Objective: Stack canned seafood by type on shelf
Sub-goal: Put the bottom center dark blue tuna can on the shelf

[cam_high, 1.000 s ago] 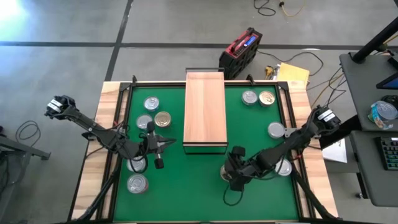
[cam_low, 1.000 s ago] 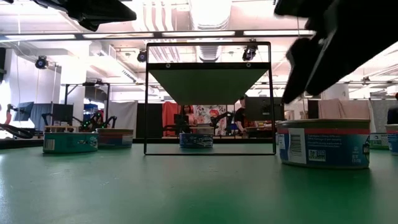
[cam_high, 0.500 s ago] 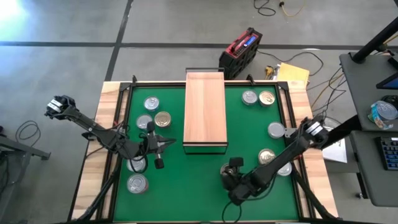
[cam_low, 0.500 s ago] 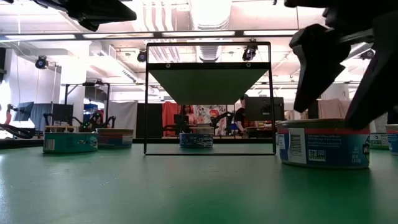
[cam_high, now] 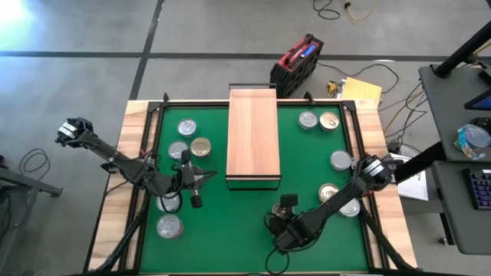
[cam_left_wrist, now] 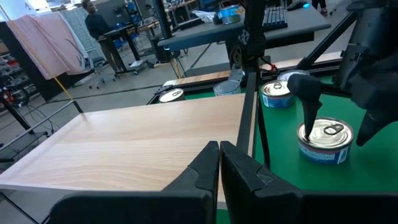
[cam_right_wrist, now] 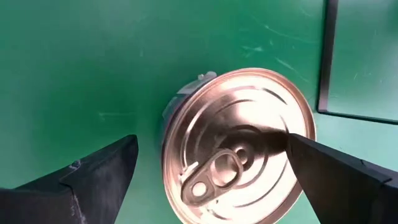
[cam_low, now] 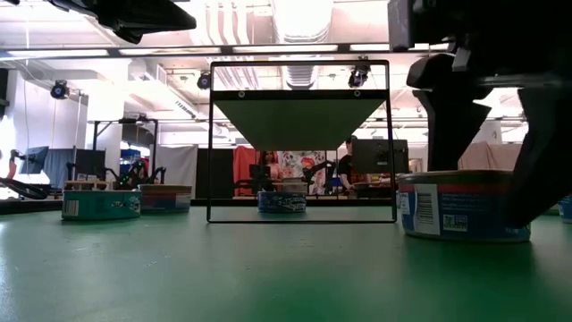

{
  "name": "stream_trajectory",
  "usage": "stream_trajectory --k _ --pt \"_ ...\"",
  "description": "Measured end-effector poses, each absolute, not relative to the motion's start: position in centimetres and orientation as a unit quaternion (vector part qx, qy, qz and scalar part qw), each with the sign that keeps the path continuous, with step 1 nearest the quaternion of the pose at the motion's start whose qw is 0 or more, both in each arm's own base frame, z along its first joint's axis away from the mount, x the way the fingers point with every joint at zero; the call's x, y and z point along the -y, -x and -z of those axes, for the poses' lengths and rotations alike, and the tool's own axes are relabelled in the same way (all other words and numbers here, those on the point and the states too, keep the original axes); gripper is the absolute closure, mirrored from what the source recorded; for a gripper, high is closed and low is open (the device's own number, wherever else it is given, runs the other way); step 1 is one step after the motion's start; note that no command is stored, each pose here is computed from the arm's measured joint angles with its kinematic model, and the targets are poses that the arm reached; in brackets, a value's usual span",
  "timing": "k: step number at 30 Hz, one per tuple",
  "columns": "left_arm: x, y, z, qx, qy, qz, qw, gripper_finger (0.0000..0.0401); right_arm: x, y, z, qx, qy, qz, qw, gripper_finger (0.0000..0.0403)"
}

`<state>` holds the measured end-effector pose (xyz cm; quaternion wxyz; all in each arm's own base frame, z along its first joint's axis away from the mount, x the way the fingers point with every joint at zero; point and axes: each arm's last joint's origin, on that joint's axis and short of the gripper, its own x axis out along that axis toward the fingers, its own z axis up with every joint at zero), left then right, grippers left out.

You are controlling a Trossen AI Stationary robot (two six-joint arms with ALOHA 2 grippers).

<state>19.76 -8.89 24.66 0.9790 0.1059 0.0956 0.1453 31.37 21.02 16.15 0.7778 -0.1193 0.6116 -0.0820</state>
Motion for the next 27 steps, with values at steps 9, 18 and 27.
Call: stream_trajectory --k 9,18,27 --pt "8.9 -19.8 -24.6 -0.097 -0.112 -0.145 0.978 0.0401 -20.2 -31.2 -17.1 -0.612 0.1 0.11 0.777 0.0003" --pt "8.9 -19.8 -24.6 -0.099 -0.122 -0.144 0.977 0.0401 -19.4 -31.6 -17.2 -0.618 0.079 0.127 0.772 0.0003" --pt "8.8 -19.7 -24.4 -0.11 -0.128 -0.143 0.975 0.0401 -18.0 -32.1 -16.1 -0.653 0.045 0.126 0.745 0.0003"
